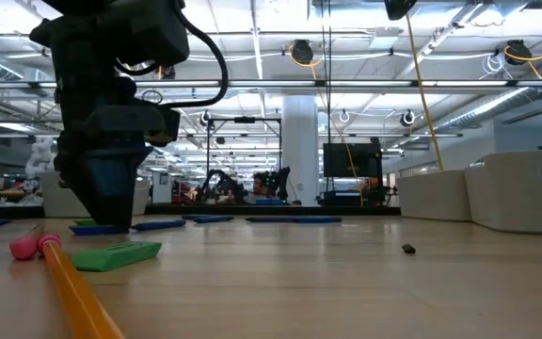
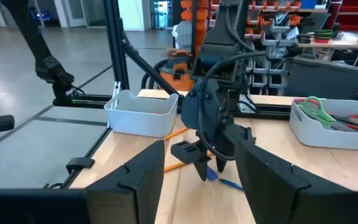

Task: Sort crayons/erasers/pens/pencils in bins
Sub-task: Put the violet eraser into the bottom left gray bin

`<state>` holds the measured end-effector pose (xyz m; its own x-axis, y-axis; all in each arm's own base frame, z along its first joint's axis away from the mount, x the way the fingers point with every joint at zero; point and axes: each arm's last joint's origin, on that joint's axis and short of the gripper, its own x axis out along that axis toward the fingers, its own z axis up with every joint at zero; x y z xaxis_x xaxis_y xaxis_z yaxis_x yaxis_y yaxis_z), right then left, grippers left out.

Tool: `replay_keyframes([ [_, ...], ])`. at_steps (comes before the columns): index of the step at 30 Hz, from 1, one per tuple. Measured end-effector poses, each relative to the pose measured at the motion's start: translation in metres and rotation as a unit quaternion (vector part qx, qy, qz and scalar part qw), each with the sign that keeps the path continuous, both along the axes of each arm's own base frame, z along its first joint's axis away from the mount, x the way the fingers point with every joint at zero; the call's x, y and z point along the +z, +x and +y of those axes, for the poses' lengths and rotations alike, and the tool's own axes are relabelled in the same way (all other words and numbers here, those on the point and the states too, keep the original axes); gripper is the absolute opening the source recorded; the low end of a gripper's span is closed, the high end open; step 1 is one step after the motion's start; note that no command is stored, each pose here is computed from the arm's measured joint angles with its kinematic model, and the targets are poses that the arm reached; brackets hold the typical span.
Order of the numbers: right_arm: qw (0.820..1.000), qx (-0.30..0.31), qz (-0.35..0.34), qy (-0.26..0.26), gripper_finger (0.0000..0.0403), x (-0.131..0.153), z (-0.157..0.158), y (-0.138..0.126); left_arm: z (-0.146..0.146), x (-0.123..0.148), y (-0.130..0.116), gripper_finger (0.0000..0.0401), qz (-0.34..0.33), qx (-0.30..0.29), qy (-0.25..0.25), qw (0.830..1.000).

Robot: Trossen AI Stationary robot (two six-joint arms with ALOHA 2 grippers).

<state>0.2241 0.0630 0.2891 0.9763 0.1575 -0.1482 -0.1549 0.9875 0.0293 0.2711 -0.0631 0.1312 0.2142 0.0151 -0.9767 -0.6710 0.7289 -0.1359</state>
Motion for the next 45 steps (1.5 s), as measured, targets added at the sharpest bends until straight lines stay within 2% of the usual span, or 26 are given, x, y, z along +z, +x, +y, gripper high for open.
replay_keyframes([
  [3,1.0,0.0,0.0,0.001,0.0187,0.0002,0.0001,-0.0002,-0.0006,0.0,0.0,0.0237,-0.001,0.0,-0.002,1.0],
  [7,1.0,-0.001,0.001,0.008,0.0187,0.0001,0.0,-0.0002,0.0008,-0.0004,-0.0011,0.0206,0.009,0.041,-0.018,0.999],
  [11,1.0,-0.001,0.001,0.008,0.0187,0.0001,0.0,-0.0002,-0.0008,-0.0006,-0.0017,0.0177,0.004,0.062,-0.002,0.998],
  [14,1.0,-0.001,0.001,0.008,0.0187,0.0001,0.0,-0.0002,-0.0007,-0.0006,-0.0017,0.017,0.002,0.079,-0.002,0.997],
  [21,1.0,-0.002,0.001,0.008,0.0187,0.0001,0.0,-0.0001,-0.001,-0.0011,-0.0052,0.0207,0.02,0.064,0.012,0.998],
  [26,1.0,-0.001,-0.003,0.006,0.0187,0.0008,-0.0001,0.0,-0.0006,-0.0014,-0.0068,0.0209,0.029,0.055,0.015,0.998],
  [33,0.999,-0.045,-0.009,0.003,0.0195,0.0018,-0.0032,0.0005,0.0045,-0.0014,-0.0066,0.0231,0.034,0.103,0.003,0.994],
  [38,0.998,-0.048,-0.025,-0.011,0.0202,0.0045,-0.0032,0.0008,0.0042,-0.0013,-0.0063,0.0257,0.034,0.088,-0.002,0.996],
  [41,0.997,-0.064,-0.032,-0.039,0.0203,0.0055,-0.0044,0.0009,0.0018,-0.0006,-0.0055,0.0258,0.029,0.089,0.0,0.996],
  [45,0.996,-0.065,-0.032,-0.044,0.0203,0.0053,-0.0049,0.001,-0.0042,0.0084,0.0016,0.0245,0.021,0.078,0.0,0.997],
])
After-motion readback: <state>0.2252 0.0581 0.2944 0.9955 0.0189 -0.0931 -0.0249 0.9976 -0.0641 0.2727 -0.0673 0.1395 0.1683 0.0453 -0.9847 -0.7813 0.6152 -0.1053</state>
